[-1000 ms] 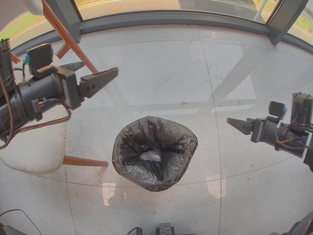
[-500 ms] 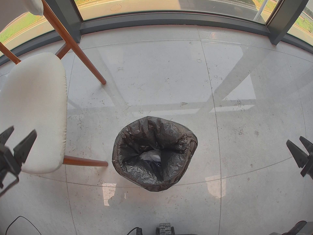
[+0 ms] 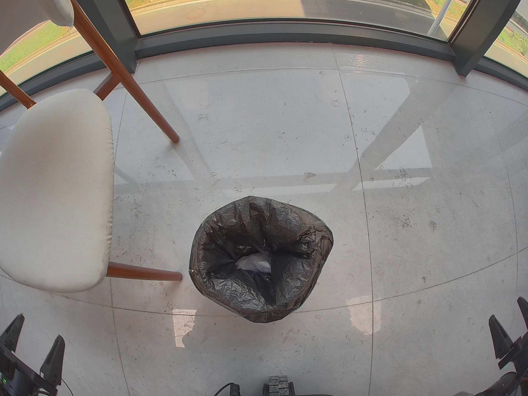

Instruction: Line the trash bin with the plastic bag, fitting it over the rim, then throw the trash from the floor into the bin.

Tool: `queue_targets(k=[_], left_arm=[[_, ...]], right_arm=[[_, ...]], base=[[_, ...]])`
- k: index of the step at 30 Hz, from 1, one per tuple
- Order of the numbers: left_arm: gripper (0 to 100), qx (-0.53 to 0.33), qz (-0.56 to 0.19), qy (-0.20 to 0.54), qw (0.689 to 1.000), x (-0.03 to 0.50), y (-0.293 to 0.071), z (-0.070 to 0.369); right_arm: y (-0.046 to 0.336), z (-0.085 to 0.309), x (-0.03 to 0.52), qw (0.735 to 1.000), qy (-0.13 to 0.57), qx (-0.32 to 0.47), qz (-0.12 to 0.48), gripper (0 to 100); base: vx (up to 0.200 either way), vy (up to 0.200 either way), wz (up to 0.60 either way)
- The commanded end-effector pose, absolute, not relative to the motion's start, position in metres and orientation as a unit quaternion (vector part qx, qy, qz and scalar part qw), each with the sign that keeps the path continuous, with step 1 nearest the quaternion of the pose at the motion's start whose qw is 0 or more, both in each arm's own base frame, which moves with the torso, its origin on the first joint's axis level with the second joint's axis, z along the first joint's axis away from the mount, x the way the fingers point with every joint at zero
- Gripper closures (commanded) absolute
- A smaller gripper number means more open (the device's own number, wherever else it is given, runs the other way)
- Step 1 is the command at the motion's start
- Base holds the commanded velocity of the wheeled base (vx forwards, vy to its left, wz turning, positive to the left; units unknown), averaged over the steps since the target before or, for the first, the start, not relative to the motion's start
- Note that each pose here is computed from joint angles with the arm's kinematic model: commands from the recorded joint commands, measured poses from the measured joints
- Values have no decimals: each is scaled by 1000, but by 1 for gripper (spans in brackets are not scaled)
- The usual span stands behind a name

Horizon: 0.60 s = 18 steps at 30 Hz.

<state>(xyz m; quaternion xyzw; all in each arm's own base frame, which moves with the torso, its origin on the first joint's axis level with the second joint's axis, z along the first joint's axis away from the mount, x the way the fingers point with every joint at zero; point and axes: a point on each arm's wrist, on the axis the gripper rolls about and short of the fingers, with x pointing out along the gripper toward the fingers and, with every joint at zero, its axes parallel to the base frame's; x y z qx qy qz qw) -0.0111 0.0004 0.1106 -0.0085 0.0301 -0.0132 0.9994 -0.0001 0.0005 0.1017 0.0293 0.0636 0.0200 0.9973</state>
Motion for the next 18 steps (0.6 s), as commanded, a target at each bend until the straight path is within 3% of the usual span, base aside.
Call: queue_targets(k=[1,18], left_arm=[[0,-13,-4,14,1000,-22,0,76],[0,16,-29,13,999,-23,-1,75]], right_arm=[[-1,76,-22,1000,10,18,-24,0],[-1,76,-22,1000,7,2,-18,0]], base=[[0,0,0],[0,0,0]])
